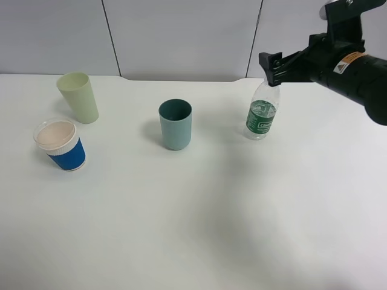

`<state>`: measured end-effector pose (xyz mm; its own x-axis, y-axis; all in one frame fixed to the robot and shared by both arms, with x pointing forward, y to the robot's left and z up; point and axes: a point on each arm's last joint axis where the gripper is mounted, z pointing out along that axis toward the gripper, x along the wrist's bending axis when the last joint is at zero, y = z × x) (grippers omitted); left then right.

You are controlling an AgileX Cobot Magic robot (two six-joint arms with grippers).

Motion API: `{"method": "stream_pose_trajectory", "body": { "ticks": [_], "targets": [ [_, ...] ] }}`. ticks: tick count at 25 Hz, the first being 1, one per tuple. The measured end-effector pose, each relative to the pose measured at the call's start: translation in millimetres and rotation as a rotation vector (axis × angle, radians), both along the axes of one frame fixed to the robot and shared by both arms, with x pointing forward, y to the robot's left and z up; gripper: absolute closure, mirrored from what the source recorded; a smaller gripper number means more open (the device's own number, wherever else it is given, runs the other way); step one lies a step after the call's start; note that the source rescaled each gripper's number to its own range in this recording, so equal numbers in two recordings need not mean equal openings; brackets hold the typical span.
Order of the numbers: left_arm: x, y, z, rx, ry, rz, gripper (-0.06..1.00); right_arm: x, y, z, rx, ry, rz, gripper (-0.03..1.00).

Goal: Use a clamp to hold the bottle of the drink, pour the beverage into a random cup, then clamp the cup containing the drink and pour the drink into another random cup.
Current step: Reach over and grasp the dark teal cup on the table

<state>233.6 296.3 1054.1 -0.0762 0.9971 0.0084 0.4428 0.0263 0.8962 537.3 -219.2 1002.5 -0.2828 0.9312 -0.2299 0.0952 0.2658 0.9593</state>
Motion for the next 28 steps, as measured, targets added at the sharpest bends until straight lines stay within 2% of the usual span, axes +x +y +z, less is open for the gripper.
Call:
{"method": "stream_pose_trajectory", "body": {
  "ticks": [9, 16, 22, 28],
  "targets": [
    [0.0, 0.0, 0.0, 0.000, 0.000, 0.000, -0.06, -31.8, -49.9, 60.5, -0.045, -0.060, -0.140, -0.02],
    [0.0, 0.0, 0.0, 0.000, 0.000, 0.000, -0.06, -82.5, -88.9, 103.1, 0.012, -0.074, -0.291, -0.02],
    [0.0, 0.0, 0.0, 0.000, 0.000, 0.000, -0.06, -139.0, -93.5, 129.7, 0.018, -0.102, -0.347, -0.02],
    [0.0, 0.0, 0.0, 0.000, 0.000, 0.000, -0.06, -193.4, -90.9, 141.1, 0.022, -0.125, -0.369, -0.02]
  ]
}}
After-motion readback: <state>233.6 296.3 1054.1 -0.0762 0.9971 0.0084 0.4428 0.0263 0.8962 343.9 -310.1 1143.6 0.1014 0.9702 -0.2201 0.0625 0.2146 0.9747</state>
